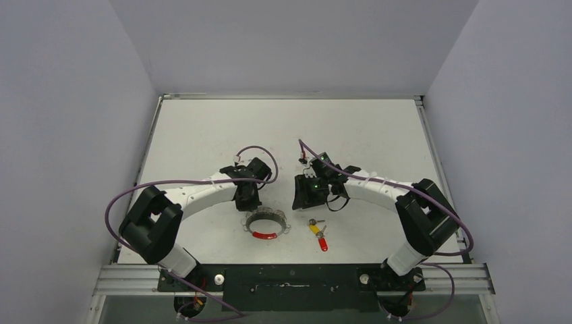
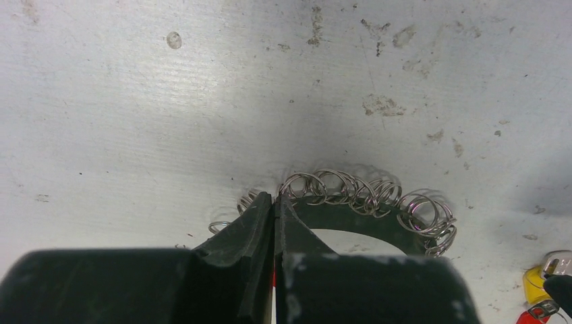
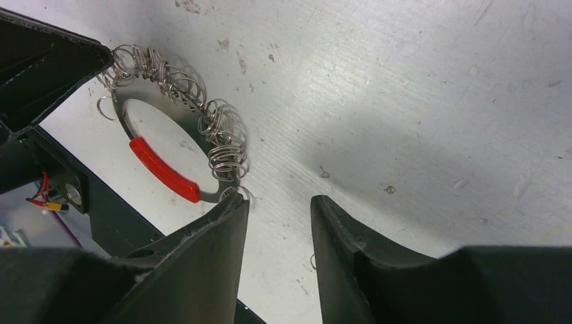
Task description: Put the keys on the keyring
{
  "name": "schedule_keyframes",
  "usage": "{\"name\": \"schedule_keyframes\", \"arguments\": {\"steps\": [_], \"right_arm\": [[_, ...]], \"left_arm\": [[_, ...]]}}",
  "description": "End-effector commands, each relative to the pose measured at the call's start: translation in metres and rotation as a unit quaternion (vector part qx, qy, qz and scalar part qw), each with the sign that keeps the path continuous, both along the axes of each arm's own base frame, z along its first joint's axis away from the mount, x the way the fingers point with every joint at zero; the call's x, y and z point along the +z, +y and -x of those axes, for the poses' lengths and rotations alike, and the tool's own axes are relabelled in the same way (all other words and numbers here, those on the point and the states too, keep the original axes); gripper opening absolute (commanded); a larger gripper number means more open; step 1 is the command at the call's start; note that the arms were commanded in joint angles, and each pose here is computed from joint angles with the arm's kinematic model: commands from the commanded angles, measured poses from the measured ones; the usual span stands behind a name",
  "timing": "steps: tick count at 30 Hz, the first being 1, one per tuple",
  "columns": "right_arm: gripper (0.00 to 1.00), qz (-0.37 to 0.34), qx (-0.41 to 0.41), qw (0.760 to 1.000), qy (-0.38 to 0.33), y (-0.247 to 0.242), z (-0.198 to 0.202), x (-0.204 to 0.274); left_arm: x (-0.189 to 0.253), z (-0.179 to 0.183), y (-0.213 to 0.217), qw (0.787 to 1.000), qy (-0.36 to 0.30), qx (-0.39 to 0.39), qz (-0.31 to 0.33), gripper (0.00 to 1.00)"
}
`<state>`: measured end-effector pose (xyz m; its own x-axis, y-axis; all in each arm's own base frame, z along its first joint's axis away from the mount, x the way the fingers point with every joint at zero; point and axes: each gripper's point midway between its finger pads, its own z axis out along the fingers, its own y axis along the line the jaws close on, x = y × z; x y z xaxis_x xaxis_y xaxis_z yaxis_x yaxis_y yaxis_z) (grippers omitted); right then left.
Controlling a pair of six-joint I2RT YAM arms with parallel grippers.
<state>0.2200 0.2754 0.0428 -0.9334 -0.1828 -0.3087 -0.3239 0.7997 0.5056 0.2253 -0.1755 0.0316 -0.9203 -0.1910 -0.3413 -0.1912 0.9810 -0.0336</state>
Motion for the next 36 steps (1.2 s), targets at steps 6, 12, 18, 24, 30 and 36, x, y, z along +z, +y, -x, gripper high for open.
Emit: {"name": "schedule_keyframes", "arguments": {"steps": [6, 12, 18, 24, 30, 36], "right_arm": [[0.69, -0.04, -0.005, 0.995, -0.096, -0.009, -0.017, 0.045], [0.75, -0.087, -0.015, 0.984, -0.154, -0.02, -0.028, 0.076], [0.77, -0.13, -0.006, 0.973, -0.188, -0.016, -0.03, 0.093], [0.77, -0.2, 0.011, 0.948, -0.248, -0.005, -0.029, 0.12], [0.78, -0.248, 0.028, 0.898, -0.363, -0.008, -0.028, 0.16], [0.78, -0.277, 0.101, 0.837, -0.462, -0.004, -0.01, 0.19]], "left_arm": [[0.026, -0.012, -0.013, 0.997, -0.051, -0.055, 0.006, 0.0], [0.04, -0.013, -0.034, 0.988, -0.09, -0.104, 0.07, 0.0], [0.053, -0.01, -0.052, 0.971, -0.124, -0.155, 0.132, 0.0], [0.073, -0.005, -0.065, 0.95, -0.152, -0.212, 0.171, 0.0], [0.093, 0.001, -0.075, 0.927, -0.179, -0.258, 0.205, 0.0], [0.114, 0.005, -0.083, 0.903, -0.208, -0.296, 0.231, 0.0]]}}
